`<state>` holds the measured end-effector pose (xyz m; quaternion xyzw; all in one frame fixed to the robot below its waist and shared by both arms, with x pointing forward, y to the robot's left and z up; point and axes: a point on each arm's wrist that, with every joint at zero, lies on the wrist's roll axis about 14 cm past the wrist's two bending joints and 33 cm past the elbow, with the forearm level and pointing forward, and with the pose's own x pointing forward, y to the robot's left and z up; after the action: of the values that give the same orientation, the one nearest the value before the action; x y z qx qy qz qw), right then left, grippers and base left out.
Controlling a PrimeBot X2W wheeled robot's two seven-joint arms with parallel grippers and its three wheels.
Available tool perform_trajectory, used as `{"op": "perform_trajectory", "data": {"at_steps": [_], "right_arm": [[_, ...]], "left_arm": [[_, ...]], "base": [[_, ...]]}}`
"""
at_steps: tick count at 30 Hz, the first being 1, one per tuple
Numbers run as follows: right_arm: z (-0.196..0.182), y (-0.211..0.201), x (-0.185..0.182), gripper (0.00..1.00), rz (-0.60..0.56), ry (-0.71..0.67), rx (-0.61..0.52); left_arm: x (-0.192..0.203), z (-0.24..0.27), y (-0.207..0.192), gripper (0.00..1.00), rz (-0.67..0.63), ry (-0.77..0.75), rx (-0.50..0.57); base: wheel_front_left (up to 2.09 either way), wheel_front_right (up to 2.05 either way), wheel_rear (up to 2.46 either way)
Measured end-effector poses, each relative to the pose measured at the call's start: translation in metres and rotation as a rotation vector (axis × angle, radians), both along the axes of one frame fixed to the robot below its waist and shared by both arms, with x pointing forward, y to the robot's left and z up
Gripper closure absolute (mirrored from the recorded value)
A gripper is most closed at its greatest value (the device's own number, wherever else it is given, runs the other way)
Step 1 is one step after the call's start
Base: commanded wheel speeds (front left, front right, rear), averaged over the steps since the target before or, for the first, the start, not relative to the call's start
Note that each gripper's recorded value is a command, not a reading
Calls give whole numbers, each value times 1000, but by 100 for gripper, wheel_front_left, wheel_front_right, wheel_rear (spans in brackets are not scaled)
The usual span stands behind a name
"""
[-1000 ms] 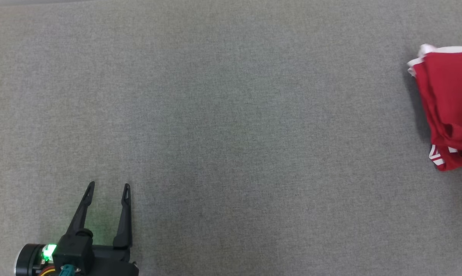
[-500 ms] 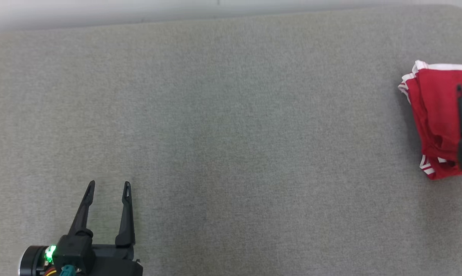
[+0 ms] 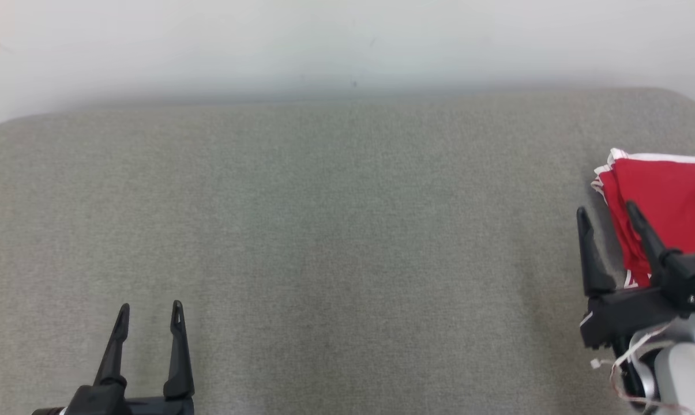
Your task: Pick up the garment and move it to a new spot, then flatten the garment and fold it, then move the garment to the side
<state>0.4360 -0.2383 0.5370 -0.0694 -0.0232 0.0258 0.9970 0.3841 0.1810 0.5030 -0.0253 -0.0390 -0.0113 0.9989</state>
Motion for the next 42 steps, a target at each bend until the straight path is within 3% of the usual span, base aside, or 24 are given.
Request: {"op": "perform_trajectory", "data": {"at_steps": [9,18,42], "right_arm": [[-4,20,-36,0,-7,-16,122],[-26,36,-70,0,-14,27,174],[-38,39,-78,0,-15,39,183]], "left_arm": [[-18,9,7,0,28,-25,-28],[-28,4,9,0,33,-7,-36],[-34,-5,5,0,30,21,-55]], "base": [[0,0,0],[0,0,0],[0,0,0]]}}
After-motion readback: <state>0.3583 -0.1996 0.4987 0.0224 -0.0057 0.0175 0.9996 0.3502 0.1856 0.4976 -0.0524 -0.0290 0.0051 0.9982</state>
